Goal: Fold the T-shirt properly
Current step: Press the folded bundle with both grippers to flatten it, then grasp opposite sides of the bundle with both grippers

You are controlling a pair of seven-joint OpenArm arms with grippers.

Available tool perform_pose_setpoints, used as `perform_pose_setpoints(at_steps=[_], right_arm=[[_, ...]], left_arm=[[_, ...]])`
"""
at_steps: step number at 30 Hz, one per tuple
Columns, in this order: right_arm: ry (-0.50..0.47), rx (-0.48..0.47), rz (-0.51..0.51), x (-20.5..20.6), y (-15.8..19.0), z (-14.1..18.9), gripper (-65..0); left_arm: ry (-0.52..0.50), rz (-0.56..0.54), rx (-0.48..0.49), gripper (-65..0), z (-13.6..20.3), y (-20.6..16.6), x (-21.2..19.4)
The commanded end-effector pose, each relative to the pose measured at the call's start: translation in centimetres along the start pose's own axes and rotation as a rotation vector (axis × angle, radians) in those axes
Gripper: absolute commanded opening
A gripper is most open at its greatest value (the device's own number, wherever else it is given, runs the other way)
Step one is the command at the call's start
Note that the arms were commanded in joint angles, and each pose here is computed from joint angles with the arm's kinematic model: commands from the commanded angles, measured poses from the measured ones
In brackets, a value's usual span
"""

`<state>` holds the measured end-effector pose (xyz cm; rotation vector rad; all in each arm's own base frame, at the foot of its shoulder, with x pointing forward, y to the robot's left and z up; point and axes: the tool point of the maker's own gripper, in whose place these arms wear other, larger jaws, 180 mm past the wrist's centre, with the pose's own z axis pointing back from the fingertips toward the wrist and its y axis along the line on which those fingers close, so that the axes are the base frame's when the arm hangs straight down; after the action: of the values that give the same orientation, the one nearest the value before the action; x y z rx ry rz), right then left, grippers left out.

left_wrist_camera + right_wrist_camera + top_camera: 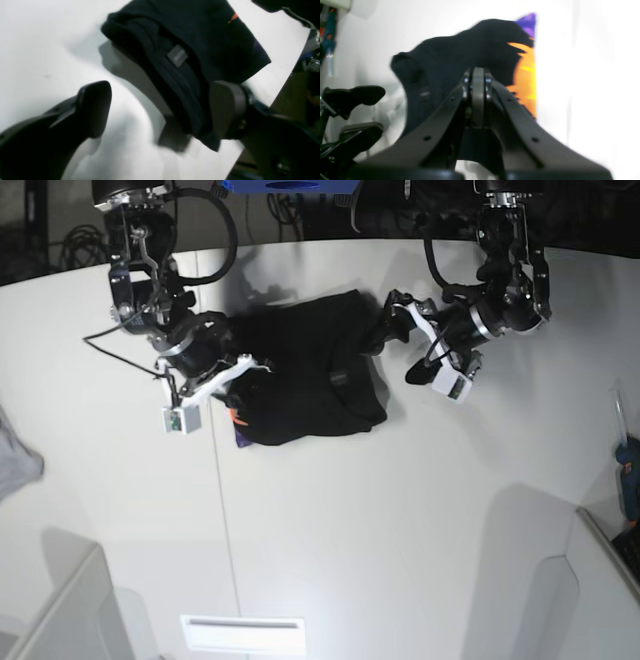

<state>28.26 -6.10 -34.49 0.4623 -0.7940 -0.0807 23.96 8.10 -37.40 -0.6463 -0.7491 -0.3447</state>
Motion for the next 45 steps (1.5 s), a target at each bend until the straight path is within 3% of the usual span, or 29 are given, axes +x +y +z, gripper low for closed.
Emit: perform_pose_setpoints(at_steps=[1, 4, 11, 18, 26, 29, 37, 38, 42, 45], right_arm=[[-0.05, 0.031, 0.024, 1.4, 0.7, 0.3, -65.0], [-0.059, 0.042, 0.045, 1.4, 0.1, 0.7, -65.0], [-0.072, 0.014, 0.041, 1.6, -1.5, 1.4, -65.0], [-0.065, 0.024, 0.062, 1.3, -1.7, 1.6, -65.0], [-0.057, 0.019, 0.062, 0.9, -1.9, 1.7, -65.0], [-0.057, 0.019, 0.062, 0.9, -1.9, 1.7, -65.0], [-0.063, 0.008, 0.057, 1.0, -2.3, 1.9, -65.0], [-0.073, -0.008, 0.049, 1.3, -2.9, 2.1, -65.0], [-0.088, -0.055, 0.027, 1.6, -4.7, 2.7, -65.0], [-0.095, -0.093, 0.008, 1.6, -6.2, 3.3, -65.0]], left_arm=[[-0.023, 0.002, -0.028, -5.6, -0.3, -0.3, 0.5], [0.013, 0.081, -0.023, -5.6, -1.6, 0.1, -0.8], [0.02, 0.108, -0.061, -5.6, -3.7, -0.7, -0.4], [0.043, 0.219, -0.088, -5.6, -6.4, -0.6, -1.7], [0.055, 0.354, -0.016, -6.4, -7.9, 0.8, -1.6], [0.097, 0.357, -0.028, -16.8, -8.7, -0.1, -2.4], [0.134, 0.367, -0.032, -62.0, -9.8, -0.4, -2.6], [0.138, 0.364, -0.034, -65.0, -9.8, -0.4, -2.5], [0.136, 0.346, -0.023, -65.0, -9.5, 0.2, -2.1], [0.189, 0.266, -0.022, -65.0, -9.3, 0.7, -2.2]])
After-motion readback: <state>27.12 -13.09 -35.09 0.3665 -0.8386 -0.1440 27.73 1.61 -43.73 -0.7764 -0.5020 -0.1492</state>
